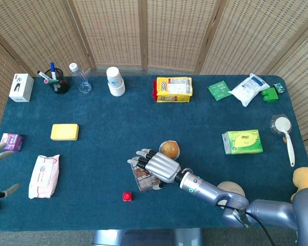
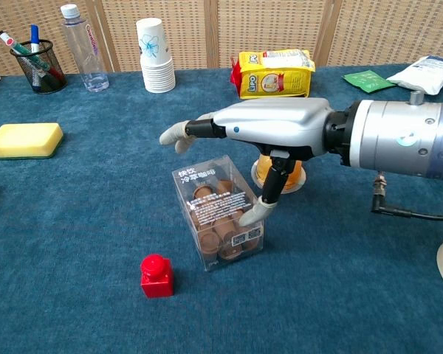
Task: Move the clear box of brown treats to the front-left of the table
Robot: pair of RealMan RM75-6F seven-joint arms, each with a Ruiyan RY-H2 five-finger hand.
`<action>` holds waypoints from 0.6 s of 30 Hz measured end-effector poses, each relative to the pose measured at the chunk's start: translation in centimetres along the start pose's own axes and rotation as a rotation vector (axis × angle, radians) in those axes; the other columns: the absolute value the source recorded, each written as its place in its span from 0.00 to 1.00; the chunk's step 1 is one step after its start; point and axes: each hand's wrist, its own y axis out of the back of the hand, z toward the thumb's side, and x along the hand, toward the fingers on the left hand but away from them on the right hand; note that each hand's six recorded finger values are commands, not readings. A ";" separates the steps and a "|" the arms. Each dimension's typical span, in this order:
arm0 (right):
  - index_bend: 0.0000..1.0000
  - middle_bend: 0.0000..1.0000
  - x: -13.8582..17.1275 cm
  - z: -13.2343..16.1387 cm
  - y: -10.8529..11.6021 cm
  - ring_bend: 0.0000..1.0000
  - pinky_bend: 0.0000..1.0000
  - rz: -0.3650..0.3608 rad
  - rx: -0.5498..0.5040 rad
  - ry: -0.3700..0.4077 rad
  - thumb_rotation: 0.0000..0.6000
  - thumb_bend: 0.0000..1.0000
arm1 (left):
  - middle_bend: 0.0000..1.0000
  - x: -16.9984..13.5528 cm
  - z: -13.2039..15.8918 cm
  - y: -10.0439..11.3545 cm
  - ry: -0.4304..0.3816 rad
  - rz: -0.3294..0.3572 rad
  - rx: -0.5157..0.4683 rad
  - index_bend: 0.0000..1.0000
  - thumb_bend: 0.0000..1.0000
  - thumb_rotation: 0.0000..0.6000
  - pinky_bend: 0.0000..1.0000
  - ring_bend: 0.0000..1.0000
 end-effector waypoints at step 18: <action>0.00 0.17 4.7 -1.7 1.2 0.07 0.14 -0.007 0.071 -0.053 1.00 0.00 | 0.14 1.0 1.6 -1.0 -0.054 -0.028 -0.012 0.21 0.15 1.00 0.06 0.04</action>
